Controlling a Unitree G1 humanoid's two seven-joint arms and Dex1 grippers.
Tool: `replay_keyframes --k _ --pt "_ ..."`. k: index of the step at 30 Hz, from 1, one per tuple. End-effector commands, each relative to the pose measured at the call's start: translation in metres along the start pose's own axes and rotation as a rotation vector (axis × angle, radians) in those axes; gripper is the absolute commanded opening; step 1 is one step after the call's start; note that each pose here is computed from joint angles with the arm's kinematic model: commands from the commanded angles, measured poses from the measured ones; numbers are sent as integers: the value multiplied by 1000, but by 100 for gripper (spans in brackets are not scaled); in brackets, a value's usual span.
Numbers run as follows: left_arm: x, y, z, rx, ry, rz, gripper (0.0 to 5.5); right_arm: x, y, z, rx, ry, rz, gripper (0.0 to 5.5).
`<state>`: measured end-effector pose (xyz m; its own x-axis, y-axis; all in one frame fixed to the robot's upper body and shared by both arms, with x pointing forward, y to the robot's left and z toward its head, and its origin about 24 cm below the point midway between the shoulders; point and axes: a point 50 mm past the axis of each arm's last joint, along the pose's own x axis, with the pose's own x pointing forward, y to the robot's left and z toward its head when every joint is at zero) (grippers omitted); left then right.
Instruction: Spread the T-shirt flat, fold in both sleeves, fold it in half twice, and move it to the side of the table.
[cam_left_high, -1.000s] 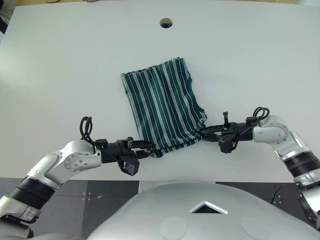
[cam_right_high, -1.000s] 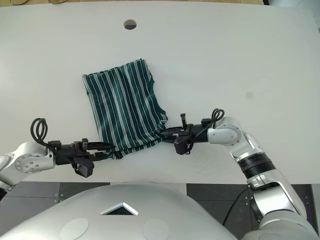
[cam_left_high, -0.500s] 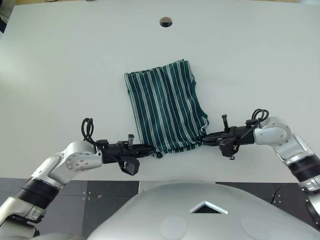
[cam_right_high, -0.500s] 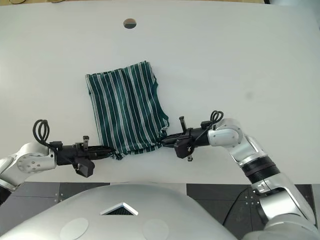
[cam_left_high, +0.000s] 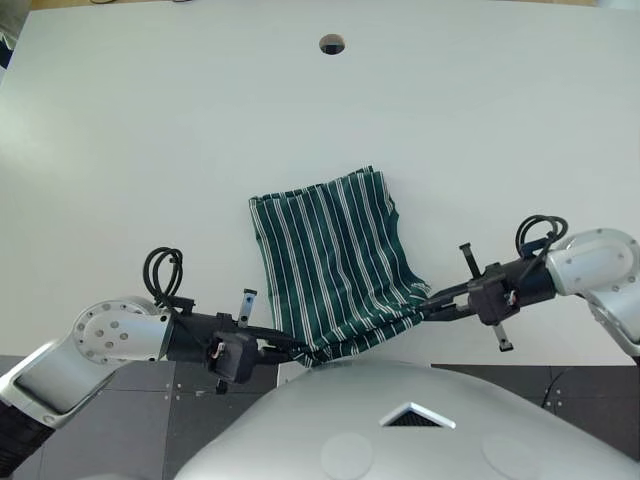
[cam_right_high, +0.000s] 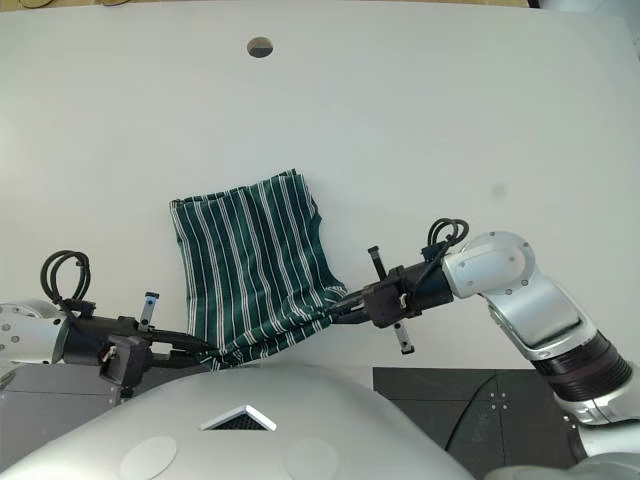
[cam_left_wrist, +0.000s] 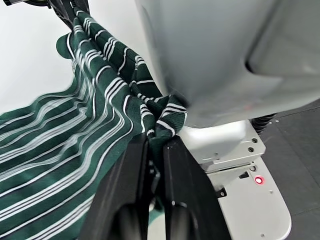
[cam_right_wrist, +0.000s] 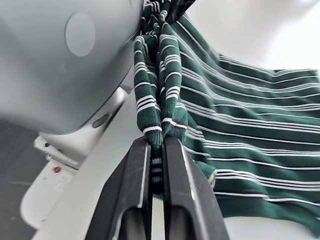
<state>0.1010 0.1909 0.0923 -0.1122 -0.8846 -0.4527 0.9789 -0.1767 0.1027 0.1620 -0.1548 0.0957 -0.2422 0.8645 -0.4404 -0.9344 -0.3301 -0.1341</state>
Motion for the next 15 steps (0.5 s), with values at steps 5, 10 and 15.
replay_keyframes --k 5,10,15 --pt "-25 32 5 -9 -56 250 20 -2 -44 13 -142 -51 -292 10" --pt "-40 59 -15 -18 14 459 20 1 -63 5 -183 -31 -364 10" --pt "-47 78 -37 -64 80 588 20 1 -81 -11 -205 2 -406 10"
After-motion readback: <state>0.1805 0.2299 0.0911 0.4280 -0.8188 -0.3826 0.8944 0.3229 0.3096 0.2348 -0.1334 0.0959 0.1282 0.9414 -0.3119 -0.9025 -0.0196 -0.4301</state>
